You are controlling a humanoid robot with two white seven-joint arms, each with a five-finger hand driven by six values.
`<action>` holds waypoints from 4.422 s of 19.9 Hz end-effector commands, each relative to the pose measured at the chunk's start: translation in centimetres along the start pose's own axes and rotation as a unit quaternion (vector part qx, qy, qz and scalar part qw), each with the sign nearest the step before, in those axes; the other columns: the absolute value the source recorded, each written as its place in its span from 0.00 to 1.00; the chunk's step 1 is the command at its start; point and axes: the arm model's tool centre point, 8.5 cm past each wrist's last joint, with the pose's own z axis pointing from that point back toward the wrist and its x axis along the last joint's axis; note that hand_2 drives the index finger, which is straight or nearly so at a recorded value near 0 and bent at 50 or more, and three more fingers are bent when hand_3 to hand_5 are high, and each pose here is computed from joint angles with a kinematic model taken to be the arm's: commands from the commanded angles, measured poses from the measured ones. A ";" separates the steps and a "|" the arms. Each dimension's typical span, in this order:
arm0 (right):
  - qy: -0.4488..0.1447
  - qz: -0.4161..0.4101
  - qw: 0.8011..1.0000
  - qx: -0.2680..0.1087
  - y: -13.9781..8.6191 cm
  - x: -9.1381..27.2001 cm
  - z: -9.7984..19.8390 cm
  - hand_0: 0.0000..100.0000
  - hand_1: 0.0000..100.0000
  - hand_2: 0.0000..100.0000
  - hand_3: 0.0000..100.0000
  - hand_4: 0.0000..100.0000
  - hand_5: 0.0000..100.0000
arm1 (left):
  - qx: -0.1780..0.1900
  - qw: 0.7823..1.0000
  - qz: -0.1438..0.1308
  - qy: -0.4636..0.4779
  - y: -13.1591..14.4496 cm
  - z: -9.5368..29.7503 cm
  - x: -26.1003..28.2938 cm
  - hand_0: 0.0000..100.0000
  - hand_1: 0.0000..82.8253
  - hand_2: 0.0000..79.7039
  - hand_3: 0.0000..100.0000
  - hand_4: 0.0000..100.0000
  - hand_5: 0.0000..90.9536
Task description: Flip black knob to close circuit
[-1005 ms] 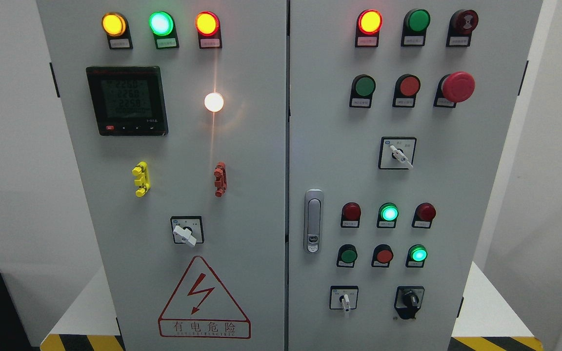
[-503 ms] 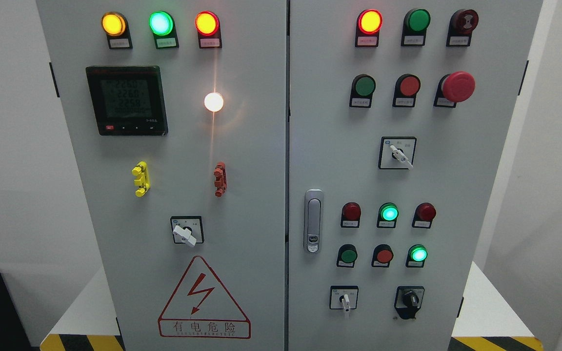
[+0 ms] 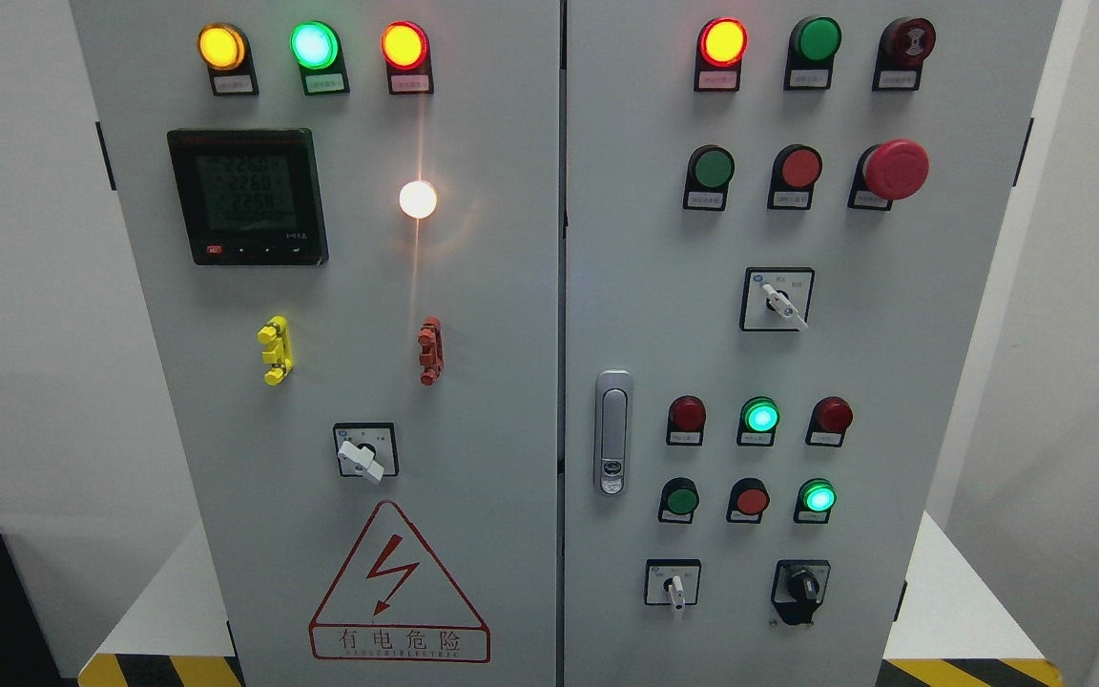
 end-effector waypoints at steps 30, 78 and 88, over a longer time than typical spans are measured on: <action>-0.038 0.069 0.949 -0.306 -22.4 17.9 4.2 0.00 0.03 0.92 1.00 0.95 0.95 | 0.000 1.000 0.000 0.000 0.0 0.0 0.0 0.12 0.67 0.00 0.00 0.00 0.00; 0.008 0.061 0.939 -0.339 -27.3 14.5 3.0 0.00 0.04 0.90 1.00 0.94 0.93 | 0.000 1.000 0.000 0.000 0.0 0.0 0.0 0.12 0.67 0.00 0.00 0.00 0.00; -0.007 0.050 0.934 -0.355 -27.7 15.5 4.1 0.00 0.04 0.90 1.00 0.94 0.93 | 0.000 1.000 0.000 0.000 0.0 0.0 0.0 0.12 0.67 0.00 0.00 0.00 0.00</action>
